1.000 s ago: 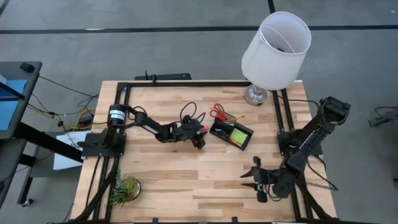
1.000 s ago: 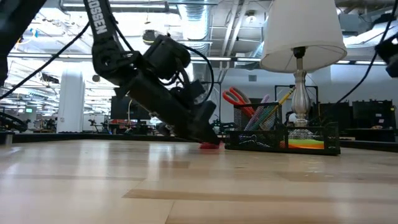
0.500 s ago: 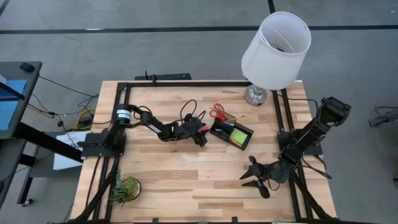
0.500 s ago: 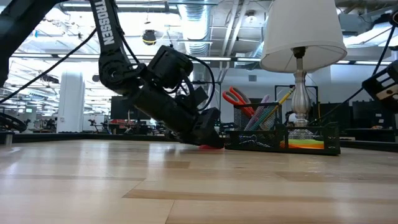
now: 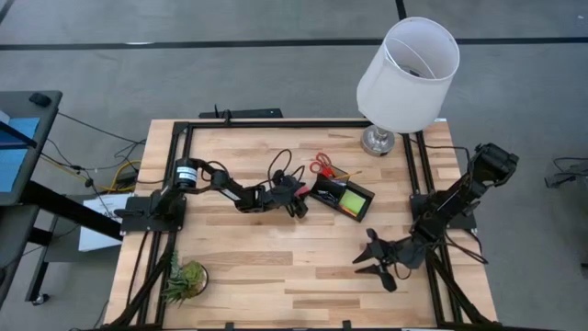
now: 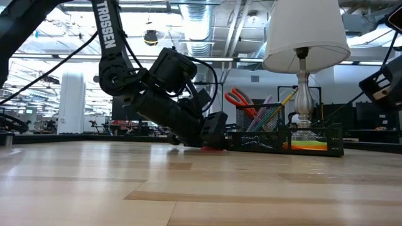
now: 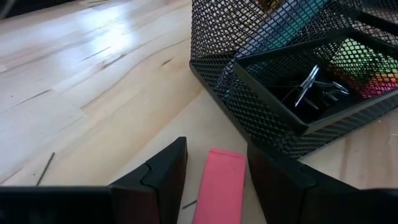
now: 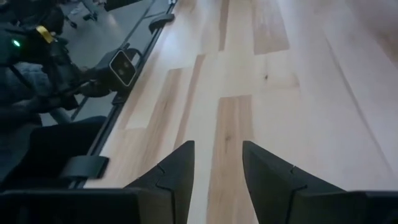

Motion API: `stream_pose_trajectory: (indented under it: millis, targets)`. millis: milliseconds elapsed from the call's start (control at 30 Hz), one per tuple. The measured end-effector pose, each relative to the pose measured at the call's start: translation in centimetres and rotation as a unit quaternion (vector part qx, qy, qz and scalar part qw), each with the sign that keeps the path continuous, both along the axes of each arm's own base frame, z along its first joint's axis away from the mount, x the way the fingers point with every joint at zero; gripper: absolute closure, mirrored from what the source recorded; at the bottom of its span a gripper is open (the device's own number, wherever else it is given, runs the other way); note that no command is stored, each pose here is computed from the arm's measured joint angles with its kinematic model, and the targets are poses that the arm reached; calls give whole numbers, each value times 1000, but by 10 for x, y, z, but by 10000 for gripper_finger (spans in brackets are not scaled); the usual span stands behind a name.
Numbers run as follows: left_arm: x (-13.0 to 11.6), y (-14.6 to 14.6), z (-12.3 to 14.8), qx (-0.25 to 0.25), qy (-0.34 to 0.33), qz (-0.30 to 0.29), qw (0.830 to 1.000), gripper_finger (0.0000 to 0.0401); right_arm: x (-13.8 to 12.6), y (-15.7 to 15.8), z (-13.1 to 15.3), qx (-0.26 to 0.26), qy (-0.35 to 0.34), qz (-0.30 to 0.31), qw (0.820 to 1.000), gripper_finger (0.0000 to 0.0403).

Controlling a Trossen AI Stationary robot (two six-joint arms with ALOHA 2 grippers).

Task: Pick and place office supplies into organizer
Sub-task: Put the eraser into the desk organizer

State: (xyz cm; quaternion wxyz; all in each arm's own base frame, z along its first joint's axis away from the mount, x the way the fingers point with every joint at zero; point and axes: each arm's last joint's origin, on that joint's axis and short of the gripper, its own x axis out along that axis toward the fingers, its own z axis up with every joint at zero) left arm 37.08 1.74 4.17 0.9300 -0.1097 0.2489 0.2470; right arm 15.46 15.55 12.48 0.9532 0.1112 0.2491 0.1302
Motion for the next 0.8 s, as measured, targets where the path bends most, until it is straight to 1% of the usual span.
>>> stream_pose_trajectory:
  millis: [100, 233, 400, 467, 567, 800]
  targets:
    - [0, -1, 0, -14, -7, 9, 1000, 237, -3, 2, 0, 14, 8, 0, 1000, 275]
    - [0, -2, 0, -33, -18, 22, 999, 237, -8, 7, 0, 18, 10, 13, 1000, 275]
    - [0, -3, 0, -39, -20, 21, 999, 237, -15, 13, 0, 21, 9, 28, 999, 275]
    - [0, -4, 0, -36, -19, 19, 999, 242, -17, 15, 0, 31, 9, 17, 999, 275]
    - [0, -4, 0, -31, -17, 18, 999, 260, -21, 17, 0, 39, 4, -1, 999, 275]
    - [-1, -3, -1, -12, -3, 18, 1000, 320, -29, 22, 0, 51, -9, -32, 998, 275]
